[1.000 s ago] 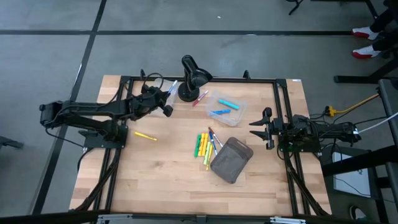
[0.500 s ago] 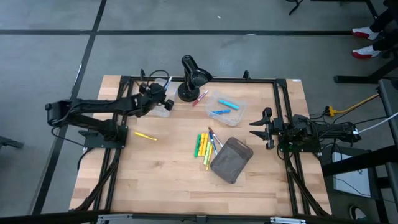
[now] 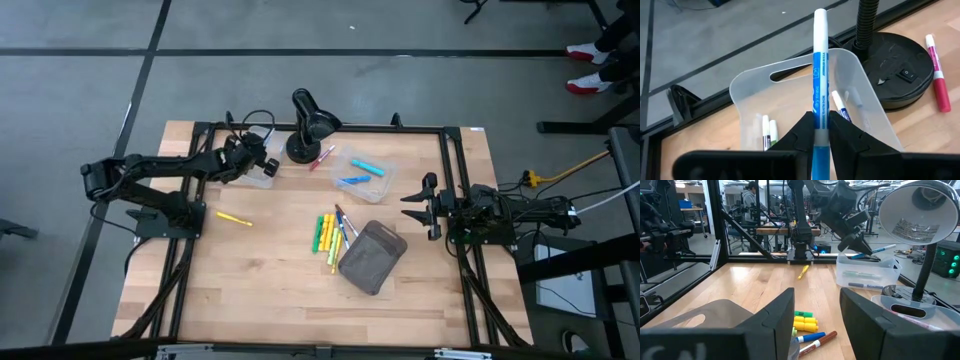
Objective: Pick & Place Markers
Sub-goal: Put the light blue marker pen into the left transparent bin, then put the left yellow pen into the black bin
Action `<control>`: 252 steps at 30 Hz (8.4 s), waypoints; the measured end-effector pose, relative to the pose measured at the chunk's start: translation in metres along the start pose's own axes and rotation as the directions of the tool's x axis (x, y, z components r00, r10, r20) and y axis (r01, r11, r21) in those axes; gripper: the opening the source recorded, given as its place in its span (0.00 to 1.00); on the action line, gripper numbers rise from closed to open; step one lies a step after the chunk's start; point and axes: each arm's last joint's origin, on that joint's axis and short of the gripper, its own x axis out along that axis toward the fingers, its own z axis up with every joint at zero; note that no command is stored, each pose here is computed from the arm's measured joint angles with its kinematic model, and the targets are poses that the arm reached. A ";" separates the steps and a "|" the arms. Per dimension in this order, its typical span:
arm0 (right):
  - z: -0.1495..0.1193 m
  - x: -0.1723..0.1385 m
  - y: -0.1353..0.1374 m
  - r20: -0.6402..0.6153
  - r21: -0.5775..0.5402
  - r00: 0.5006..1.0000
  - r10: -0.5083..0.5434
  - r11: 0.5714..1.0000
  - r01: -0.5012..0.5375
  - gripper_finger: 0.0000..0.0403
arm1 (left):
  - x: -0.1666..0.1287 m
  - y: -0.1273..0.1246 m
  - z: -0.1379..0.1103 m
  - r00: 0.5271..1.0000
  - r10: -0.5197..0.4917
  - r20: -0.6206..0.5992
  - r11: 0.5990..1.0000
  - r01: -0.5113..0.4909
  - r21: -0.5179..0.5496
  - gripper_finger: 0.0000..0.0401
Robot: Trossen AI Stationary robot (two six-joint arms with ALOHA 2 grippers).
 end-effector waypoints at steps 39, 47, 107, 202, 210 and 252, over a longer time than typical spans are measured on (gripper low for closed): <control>0.000 0.000 0.000 0.000 0.000 1.000 0.000 1.000 0.000 0.39 | -0.072 -0.047 0.028 0.395 -0.910 0.123 0.414 0.867 0.278 0.27; 0.000 0.000 0.000 0.000 0.000 1.000 0.000 1.000 0.000 0.39 | -0.096 -0.063 0.014 0.095 -0.994 -0.046 0.086 0.981 0.173 0.26; 0.000 0.000 0.000 0.000 0.000 1.000 0.000 1.000 0.000 0.39 | -0.112 -0.020 -0.090 0.685 -0.095 -0.722 0.588 0.624 0.514 0.21; 0.000 0.000 0.000 0.000 0.000 1.000 0.000 1.000 0.000 0.39 | -0.096 -0.157 -0.026 0.656 -0.524 -0.543 0.491 0.754 0.437 0.05; 0.000 0.000 0.000 0.000 0.000 1.000 0.000 1.000 0.000 0.39 | -0.116 -0.184 0.002 0.613 -0.741 -0.275 0.428 0.746 0.510 0.05; 0.017 0.029 0.010 0.144 0.239 0.983 0.111 0.960 -0.144 0.39 | -0.138 -0.204 0.044 0.366 -0.914 0.172 0.385 0.657 0.648 0.05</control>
